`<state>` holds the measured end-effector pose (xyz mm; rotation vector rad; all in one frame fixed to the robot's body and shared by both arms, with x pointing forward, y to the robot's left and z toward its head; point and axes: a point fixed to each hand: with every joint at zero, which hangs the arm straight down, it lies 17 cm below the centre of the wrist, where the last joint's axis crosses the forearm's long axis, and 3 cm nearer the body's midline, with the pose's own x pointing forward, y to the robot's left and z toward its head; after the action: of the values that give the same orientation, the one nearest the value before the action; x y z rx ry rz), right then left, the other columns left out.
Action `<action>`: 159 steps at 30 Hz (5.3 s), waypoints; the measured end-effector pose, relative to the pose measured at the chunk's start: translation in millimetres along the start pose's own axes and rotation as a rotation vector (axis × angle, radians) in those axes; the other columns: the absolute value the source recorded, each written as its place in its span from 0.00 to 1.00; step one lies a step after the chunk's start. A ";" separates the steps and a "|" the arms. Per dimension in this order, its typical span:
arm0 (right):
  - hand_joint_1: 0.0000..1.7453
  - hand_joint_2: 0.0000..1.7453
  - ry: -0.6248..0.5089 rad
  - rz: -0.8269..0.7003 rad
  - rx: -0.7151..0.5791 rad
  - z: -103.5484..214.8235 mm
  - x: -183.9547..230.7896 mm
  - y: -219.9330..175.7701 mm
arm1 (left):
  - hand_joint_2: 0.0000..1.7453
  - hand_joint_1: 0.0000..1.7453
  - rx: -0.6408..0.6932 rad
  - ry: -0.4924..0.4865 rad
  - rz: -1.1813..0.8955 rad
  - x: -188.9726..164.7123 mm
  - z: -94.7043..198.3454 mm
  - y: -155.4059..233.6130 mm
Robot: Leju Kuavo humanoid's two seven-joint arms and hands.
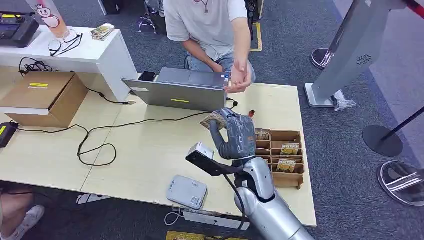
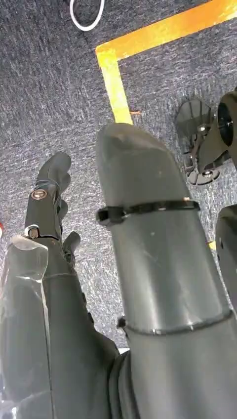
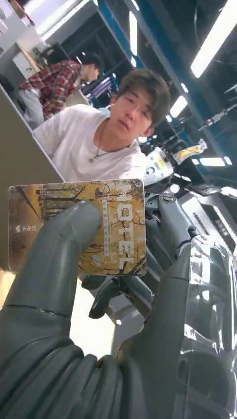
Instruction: Pass the card to the sensor for recognition and then transmit it.
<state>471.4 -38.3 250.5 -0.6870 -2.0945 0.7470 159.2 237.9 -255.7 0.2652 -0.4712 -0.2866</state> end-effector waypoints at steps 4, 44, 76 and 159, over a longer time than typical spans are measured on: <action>1.00 1.00 -0.005 0.082 -0.027 -1.3 -2.0 -4.5 | 0.00 0.00 0.000 -0.001 0.000 0.7 -0.1 0.0; 0.00 1.00 -0.005 0.320 -0.068 -12.3 -10.6 -7.1 | 0.00 0.00 0.014 -0.004 0.016 1.4 -0.2 1.9; 0.00 0.00 -0.029 0.191 -0.080 -11.8 4.1 -14.4 | 0.00 0.00 0.026 -0.008 0.032 1.8 0.1 3.2; 0.00 1.00 0.019 0.254 -0.025 110.5 -62.1 -47.6 | 0.00 0.00 0.055 -0.025 0.053 -13.4 5.8 4.4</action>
<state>404.8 -143.0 196.5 -0.9832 -2.0246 0.8501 145.9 245.4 -254.8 0.3023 -0.5105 -0.2262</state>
